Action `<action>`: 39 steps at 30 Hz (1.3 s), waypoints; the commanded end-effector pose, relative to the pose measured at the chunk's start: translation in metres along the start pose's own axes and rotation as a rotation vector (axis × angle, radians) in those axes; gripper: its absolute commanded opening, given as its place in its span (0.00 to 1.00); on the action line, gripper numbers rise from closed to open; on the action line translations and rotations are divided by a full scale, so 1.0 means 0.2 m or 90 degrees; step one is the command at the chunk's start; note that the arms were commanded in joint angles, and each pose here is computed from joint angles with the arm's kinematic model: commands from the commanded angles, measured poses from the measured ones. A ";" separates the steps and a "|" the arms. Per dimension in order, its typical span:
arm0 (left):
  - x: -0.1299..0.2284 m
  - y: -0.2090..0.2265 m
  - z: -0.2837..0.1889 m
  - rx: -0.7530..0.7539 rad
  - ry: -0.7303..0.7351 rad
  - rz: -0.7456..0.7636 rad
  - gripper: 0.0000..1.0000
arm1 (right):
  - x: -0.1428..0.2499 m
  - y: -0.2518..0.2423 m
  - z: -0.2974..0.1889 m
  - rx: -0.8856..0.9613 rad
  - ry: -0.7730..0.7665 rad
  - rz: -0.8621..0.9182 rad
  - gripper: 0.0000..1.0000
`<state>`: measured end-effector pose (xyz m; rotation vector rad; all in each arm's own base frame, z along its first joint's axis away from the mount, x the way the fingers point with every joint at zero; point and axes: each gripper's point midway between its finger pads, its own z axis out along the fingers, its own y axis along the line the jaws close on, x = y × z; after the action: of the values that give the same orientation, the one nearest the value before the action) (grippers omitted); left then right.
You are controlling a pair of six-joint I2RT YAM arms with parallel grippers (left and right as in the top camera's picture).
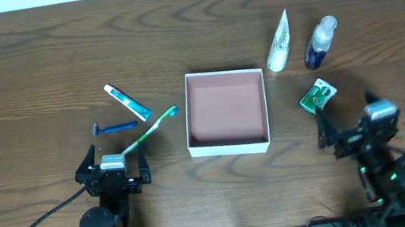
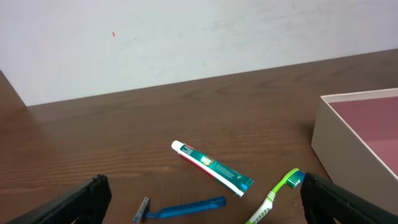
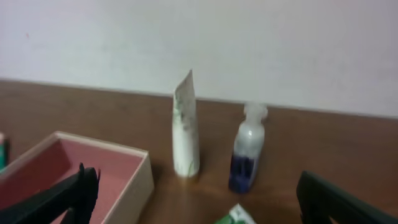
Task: Pack container
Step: 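Reach the right gripper to the white Pantene bottle and grasp it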
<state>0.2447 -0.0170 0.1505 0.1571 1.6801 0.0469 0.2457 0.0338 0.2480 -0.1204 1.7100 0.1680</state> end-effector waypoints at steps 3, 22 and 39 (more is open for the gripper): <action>0.09 -0.01 0.01 0.001 0.037 0.009 0.98 | -0.31 0.03 0.13 -0.033 0.102 0.003 0.99; 0.09 -0.01 0.01 0.001 0.037 0.009 0.98 | -0.42 0.26 0.89 -0.244 0.346 0.103 0.99; 0.09 -0.01 0.01 0.001 0.037 0.009 0.98 | 0.02 0.09 1.03 0.145 0.483 0.061 0.71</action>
<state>0.2447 -0.0170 0.1498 0.1576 1.6847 0.0469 0.4386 0.1032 0.2129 -0.0574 2.5028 0.1113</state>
